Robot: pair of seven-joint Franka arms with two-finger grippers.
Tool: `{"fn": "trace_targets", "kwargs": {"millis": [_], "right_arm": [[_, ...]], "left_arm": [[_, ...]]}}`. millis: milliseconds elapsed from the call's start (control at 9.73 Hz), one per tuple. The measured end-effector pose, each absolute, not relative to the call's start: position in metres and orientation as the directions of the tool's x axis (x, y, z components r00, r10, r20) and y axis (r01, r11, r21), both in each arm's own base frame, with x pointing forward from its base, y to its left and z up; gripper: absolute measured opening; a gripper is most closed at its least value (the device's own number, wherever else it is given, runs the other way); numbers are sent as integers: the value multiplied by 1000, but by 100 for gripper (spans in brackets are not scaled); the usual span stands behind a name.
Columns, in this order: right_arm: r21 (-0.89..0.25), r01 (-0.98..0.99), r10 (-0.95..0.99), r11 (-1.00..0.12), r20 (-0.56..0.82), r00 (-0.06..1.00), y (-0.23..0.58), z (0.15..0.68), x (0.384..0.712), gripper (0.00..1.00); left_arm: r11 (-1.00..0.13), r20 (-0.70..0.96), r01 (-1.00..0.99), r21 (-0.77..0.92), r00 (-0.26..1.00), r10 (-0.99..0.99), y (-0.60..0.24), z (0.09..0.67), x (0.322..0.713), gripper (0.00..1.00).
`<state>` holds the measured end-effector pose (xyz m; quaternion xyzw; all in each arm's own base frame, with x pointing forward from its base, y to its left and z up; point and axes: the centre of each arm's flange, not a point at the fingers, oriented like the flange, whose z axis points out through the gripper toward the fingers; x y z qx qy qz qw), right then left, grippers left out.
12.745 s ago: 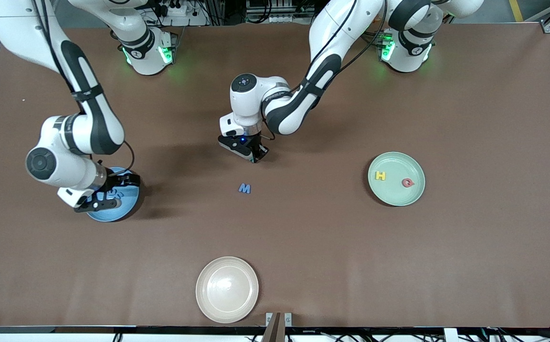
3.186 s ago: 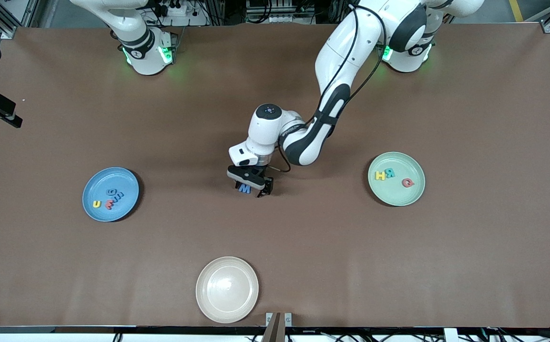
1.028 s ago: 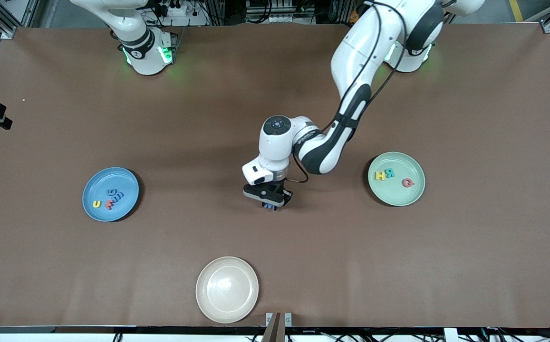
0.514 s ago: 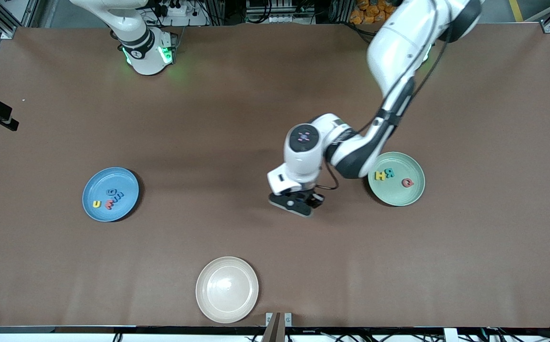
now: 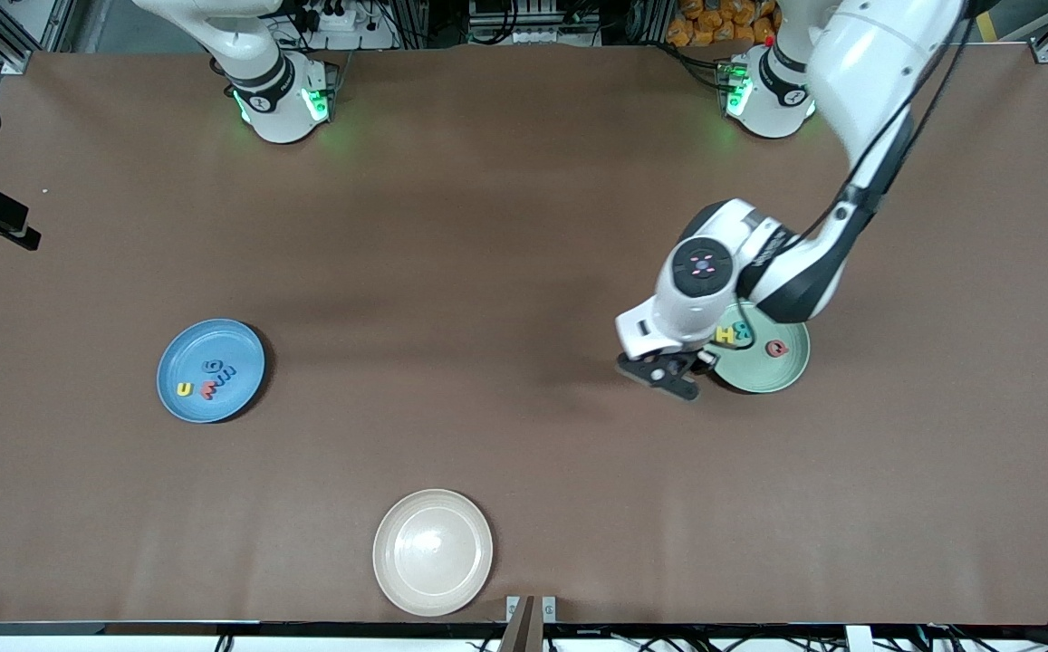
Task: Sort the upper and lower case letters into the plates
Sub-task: 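Carry the W with the left gripper and drop it on the green plate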
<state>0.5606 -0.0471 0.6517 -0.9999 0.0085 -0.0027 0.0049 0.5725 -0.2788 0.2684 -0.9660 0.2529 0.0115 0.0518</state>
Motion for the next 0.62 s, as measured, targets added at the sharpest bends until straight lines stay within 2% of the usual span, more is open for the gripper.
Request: {"fn": "trace_targets", "kwargs": {"millis": [411, 617], "right_arm": [[3, 12, 12, -1000, 13, 1000, -33, 650, 564, 100], [5, 42, 42, -999, 3, 999, -24, 647, 565, 100]], "left_arm": [[-868, -126, -496, -19, 862, -490, -149, 258, 565, 41], [-872, -133, -489, -2, 865, -484, -126, 255, 564, 41]]}}
